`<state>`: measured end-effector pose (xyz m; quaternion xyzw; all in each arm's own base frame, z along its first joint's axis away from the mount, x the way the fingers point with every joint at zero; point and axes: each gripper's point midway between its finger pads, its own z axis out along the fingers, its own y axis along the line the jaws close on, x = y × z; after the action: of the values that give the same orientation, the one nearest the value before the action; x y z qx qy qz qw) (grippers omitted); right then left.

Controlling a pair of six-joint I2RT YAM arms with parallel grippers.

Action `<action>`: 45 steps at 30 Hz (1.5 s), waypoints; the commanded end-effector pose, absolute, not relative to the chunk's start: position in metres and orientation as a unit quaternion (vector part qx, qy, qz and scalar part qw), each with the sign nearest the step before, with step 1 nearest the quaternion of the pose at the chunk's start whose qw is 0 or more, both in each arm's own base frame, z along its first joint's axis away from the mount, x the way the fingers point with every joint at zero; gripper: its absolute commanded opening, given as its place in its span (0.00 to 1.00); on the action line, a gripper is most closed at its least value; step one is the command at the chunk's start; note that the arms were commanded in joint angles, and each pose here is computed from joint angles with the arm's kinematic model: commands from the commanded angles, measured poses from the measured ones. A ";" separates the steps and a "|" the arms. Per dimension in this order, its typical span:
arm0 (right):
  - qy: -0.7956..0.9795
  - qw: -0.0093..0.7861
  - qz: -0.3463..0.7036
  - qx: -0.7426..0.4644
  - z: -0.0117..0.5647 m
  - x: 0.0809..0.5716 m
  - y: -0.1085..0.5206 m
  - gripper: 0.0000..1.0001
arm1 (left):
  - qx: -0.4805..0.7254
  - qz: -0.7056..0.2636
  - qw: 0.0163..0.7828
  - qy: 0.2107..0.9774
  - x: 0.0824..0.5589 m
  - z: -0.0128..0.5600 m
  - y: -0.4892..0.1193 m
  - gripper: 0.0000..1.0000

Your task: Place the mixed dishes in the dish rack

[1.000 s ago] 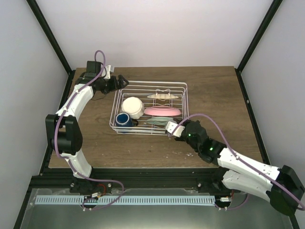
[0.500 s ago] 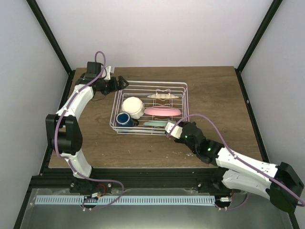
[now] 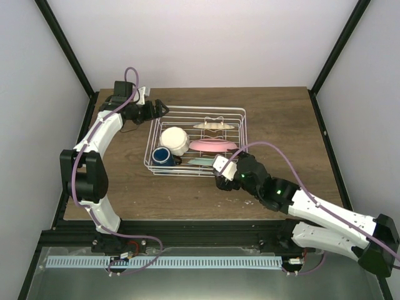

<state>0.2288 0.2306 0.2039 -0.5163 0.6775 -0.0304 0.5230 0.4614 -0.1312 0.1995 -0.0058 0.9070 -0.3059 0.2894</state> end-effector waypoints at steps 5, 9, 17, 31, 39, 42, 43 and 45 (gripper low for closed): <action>0.687 0.555 0.117 -0.454 0.277 0.217 0.267 1.00 | -0.005 -0.290 0.309 0.906 0.464 0.208 -0.124 1.00; 0.682 0.576 0.112 -0.436 0.307 0.237 0.284 1.00 | -0.005 -0.277 0.325 0.904 0.469 0.220 -0.120 1.00; 0.707 0.604 0.128 -0.345 0.360 0.324 0.262 1.00 | -0.009 -0.256 0.368 0.894 0.482 0.254 -0.103 1.00; 0.866 0.482 0.129 0.028 0.278 0.504 0.018 1.00 | -0.099 -0.230 0.442 0.861 0.508 0.269 0.014 1.00; 0.898 0.416 0.078 0.119 0.177 0.490 -0.057 1.00 | -0.109 -0.157 0.453 0.871 0.498 0.233 0.035 1.00; 0.905 0.401 0.076 0.123 0.154 0.481 -0.057 1.00 | -0.119 -0.165 0.462 0.863 0.488 0.219 0.032 1.00; 0.906 0.398 0.076 0.124 0.149 0.479 -0.057 1.00 | -0.121 -0.166 0.462 0.862 0.484 0.213 0.031 1.00; 0.908 0.393 0.074 0.124 0.141 0.476 -0.056 1.00 | -0.124 -0.163 0.459 0.865 0.476 0.200 0.029 1.00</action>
<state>0.4724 -0.0568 0.1374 0.1220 0.9167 0.0737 0.3733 0.4779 0.0295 0.1880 -0.1299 0.8860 -0.1712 0.4109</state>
